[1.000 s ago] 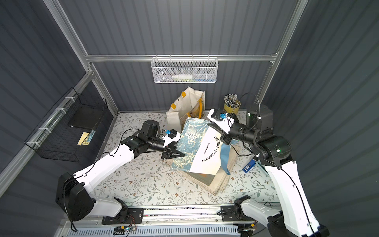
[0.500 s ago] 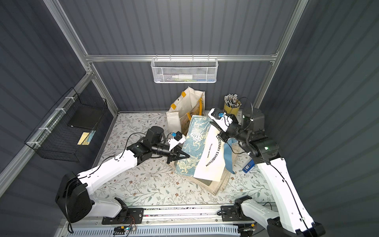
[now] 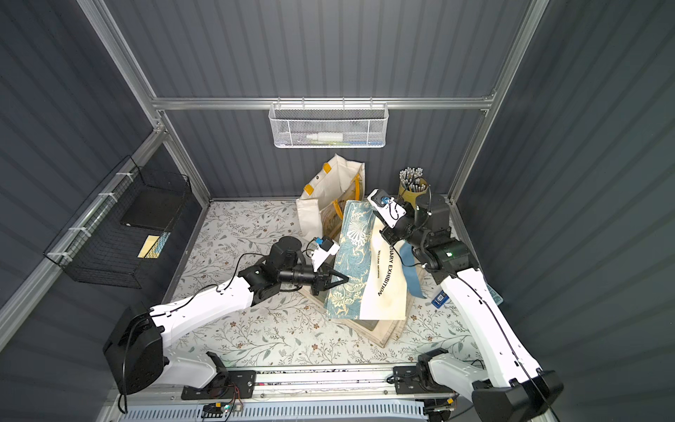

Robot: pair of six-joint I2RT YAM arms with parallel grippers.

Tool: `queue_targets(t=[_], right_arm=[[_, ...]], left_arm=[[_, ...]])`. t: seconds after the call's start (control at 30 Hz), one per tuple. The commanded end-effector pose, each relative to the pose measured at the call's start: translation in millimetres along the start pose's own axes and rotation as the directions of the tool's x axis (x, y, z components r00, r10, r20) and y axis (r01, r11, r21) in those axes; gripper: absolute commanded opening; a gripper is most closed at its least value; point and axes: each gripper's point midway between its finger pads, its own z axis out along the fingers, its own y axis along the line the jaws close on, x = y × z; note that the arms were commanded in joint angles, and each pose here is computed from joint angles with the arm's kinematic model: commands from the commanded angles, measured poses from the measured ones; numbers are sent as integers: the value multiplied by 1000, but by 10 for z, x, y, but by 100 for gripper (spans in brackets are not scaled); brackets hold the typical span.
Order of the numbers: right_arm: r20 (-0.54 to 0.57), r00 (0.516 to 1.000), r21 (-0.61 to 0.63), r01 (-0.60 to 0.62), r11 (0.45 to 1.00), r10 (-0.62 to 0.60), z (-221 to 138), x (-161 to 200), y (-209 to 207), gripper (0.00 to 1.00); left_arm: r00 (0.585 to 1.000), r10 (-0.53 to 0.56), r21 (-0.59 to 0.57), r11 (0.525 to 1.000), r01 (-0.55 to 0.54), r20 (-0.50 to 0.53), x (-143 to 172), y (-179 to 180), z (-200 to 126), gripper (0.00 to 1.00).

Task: Put away the canvas bag
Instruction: Place the canvas bag at the center of the board.

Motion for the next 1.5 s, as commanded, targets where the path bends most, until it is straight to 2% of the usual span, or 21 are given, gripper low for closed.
queue_targets(t=[0.0,0.07,0.17,0.23,0.3,0.4,0.63,0.77,0.97,1.0,1.03,1.17,1.27,1.3,1.37,1.43,1.47], right_arm=[[0,1000,115,31,993,-31,23,-25,-239,0],[34,997,154,57,986,-63,52,-218,-390,0],[37,993,138,110,984,-116,240,-379,-502,1],[20,986,90,161,983,-164,394,-352,-467,2],[-5,981,37,192,981,-192,553,-242,-393,3],[-54,975,-20,215,976,-216,756,-16,-269,3],[-132,927,-176,327,928,-351,1247,363,307,3],[-154,883,-276,392,878,-443,1496,489,682,3],[-138,835,-370,455,810,-532,1619,547,1128,3],[-134,830,-383,461,800,-542,1612,576,1195,2],[-125,826,-401,465,790,-550,1593,613,1277,2],[-85,827,-465,461,756,-556,1486,754,1550,0],[-78,859,-484,411,772,-506,1404,865,1683,0],[-67,858,-505,411,759,-509,1368,947,1754,0],[-100,872,-532,361,766,-480,1319,1084,1848,0],[-117,876,-562,330,759,-468,1289,1156,1907,0],[-112,875,-579,328,747,-471,1270,1180,1949,0]], left_arm=[[990,139,14,990,-139,18,-344,-234,-71,0],[987,133,17,991,-134,86,-599,-253,-26,0],[975,54,21,998,-59,215,-839,-203,72,0],[945,43,5,999,-47,323,-874,-159,125,0],[924,3,-21,1000,6,383,-827,-34,206,0],[912,-92,-16,994,107,400,-666,103,385,0],[882,-114,-58,986,157,457,-324,175,558,0],[851,-160,1,983,184,501,-289,160,657,0],[852,-231,18,967,252,471,-250,145,766,0],[853,-241,12,964,266,463,-230,155,770,5],[853,-251,4,960,280,458,-208,165,763,19],[851,-256,4,958,286,458,-172,134,681,36],[835,-247,-42,951,305,491,-106,186,536,75],[828,-246,-51,948,313,504,-83,203,485,83],[814,-238,-37,952,303,530,-92,154,373,84],[828,-210,-35,963,266,520,-120,63,309,85],[851,-185,-42,971,235,492,-131,-4,297,98]])
